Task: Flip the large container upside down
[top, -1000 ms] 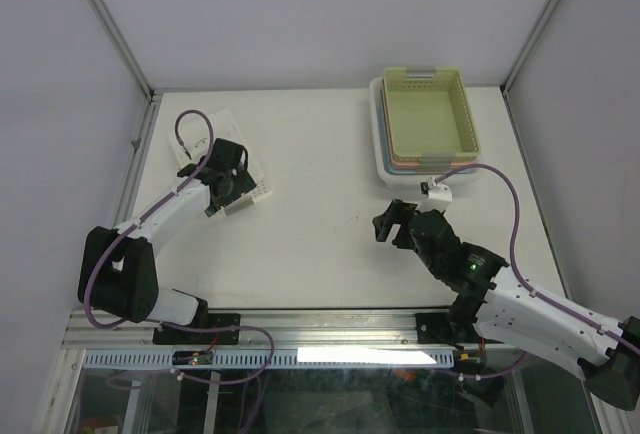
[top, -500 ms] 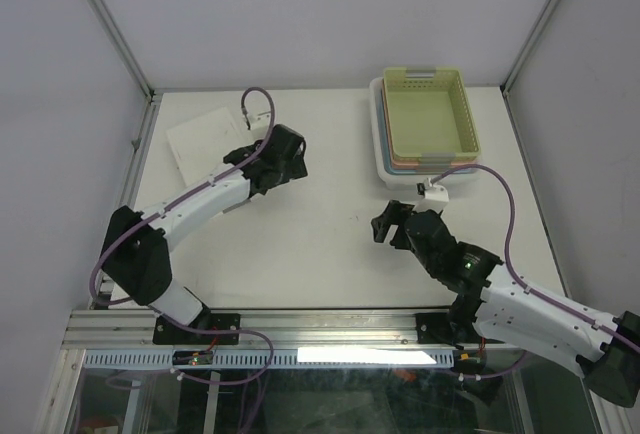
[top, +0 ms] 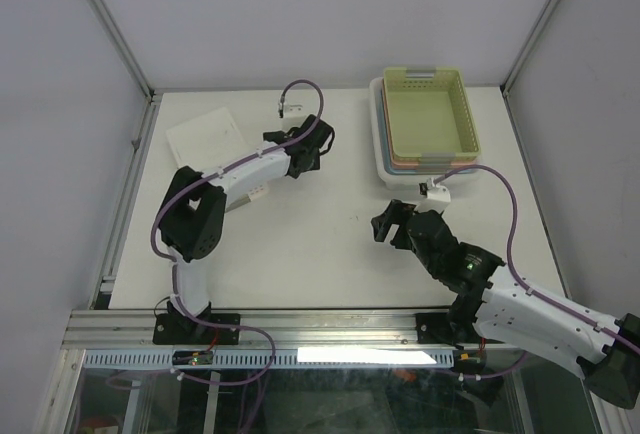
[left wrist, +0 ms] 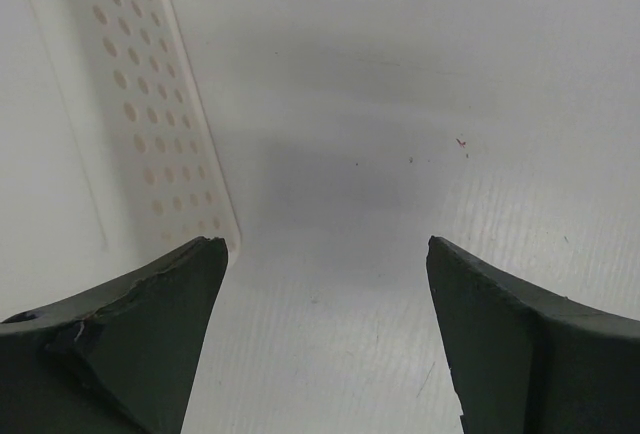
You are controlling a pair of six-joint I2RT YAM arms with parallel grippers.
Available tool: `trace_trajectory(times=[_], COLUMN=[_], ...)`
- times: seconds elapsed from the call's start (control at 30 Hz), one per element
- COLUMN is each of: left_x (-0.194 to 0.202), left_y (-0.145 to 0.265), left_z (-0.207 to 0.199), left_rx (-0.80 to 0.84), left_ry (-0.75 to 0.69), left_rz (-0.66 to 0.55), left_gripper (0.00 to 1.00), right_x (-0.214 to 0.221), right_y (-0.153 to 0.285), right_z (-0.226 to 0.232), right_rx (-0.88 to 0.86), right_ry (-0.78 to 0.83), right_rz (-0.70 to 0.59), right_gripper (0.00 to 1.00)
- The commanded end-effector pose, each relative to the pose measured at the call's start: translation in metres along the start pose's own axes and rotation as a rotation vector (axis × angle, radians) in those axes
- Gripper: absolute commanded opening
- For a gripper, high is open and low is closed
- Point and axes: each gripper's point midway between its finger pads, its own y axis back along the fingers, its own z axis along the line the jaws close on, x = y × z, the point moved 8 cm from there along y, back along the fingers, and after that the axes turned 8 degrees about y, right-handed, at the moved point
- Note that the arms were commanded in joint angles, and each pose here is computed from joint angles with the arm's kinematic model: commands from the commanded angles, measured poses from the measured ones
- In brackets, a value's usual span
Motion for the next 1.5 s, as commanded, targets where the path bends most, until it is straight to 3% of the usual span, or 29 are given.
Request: trace_trajectory(times=[0.0, 0.4, 0.57, 0.77, 1.0, 1.2, 1.33, 1.47], left_x=[-0.015, -0.009, -0.017, -0.016, -0.015, -0.01, -0.003, 0.005], left_y=[-0.009, -0.025, -0.009, 0.027, 0.059, 0.05, 0.051, 0.037], left_z=[-0.009, 0.083, 0.094, 0.093, 0.118, 0.166, 0.176, 0.189], left_rx=[0.05, -0.031, -0.006, 0.134, 0.145, 0.055, 0.051, 0.035], left_ry=[0.011, 0.175, 0.216, 0.417, 0.532, 0.642, 0.671, 0.718], left_rz=[0.002, 0.124, 0.114, 0.159, 0.108, 0.141, 0.125, 0.185], left_gripper=[0.86, 0.87, 0.87, 0.89, 0.92, 0.99, 0.99, 0.99], right_x=[-0.018, -0.015, -0.016, -0.016, -0.016, -0.017, -0.015, -0.014], right_y=[0.002, -0.004, -0.005, -0.003, -0.004, -0.004, -0.003, -0.002], right_z=[0.008, 0.012, 0.015, 0.012, 0.013, 0.013, 0.011, 0.009], right_rx=[-0.015, -0.029, -0.043, -0.04, -0.05, -0.049, -0.047, -0.049], right_ry=[-0.061, -0.048, -0.043, -0.04, -0.035, -0.029, -0.03, -0.031], right_rz=[-0.068, -0.062, -0.058, -0.071, -0.075, -0.081, -0.085, -0.09], right_gripper=[0.84, 0.83, 0.83, 0.83, 0.83, 0.83, 0.84, 0.83])
